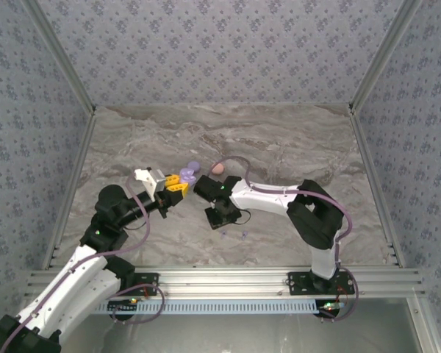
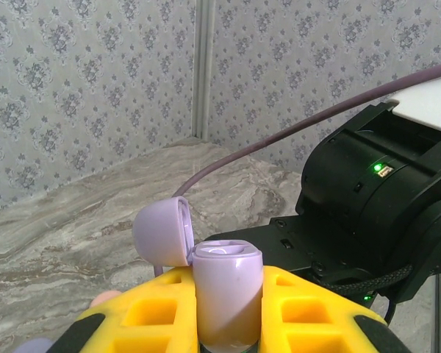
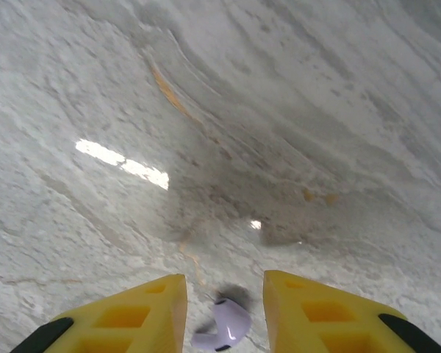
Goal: Insert wireless bluetooth earbuds into charging case
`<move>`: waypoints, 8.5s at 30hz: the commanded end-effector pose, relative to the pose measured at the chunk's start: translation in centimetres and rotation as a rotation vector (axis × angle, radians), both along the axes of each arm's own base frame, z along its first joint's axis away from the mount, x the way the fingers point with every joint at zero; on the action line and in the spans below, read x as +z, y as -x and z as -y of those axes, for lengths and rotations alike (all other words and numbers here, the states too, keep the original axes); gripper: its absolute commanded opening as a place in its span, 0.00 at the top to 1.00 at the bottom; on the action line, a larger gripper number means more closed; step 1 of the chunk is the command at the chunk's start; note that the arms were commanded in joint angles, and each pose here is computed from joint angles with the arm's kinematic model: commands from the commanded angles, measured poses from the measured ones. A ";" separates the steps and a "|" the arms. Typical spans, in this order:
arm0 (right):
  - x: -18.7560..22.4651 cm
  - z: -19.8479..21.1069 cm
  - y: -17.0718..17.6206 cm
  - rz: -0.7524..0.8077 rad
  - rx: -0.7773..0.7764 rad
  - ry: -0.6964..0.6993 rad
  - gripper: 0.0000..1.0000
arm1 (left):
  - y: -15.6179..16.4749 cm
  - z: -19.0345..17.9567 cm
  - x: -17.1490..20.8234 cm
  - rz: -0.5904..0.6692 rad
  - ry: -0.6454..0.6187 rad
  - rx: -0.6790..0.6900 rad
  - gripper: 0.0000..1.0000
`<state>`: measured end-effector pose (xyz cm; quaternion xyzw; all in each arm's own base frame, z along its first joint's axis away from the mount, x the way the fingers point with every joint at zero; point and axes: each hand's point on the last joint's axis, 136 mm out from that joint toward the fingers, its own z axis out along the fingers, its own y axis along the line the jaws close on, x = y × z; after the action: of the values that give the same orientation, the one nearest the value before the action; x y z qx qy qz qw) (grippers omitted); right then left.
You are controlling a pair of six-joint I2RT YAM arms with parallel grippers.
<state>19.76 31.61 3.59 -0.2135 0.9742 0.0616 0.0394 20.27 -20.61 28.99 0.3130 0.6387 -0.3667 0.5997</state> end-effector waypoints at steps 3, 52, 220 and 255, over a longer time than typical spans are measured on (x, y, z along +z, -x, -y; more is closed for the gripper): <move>0.5 1.6 1.9 -0.033 -0.017 0.069 0.64 | 0.1 -0.1 1.5 0.048 0.013 0.007 1.00; -1.4 0.2 1.5 -0.017 0.008 0.042 0.69 | -0.2 -0.1 1.3 0.033 0.002 0.014 1.00; 33.5 -1.3 -4.2 0.727 -0.051 -0.895 0.77 | -0.6 6.0 5.1 0.050 0.163 -0.139 1.00; 32.2 -1.4 -4.9 0.742 -0.073 -0.895 0.77 | -0.7 6.1 6.9 0.015 0.260 -0.152 1.00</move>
<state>24.49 33.40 35.81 -0.1586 0.7829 0.3856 0.4617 21.70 -26.79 33.19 0.2812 0.5969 -0.4723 0.5845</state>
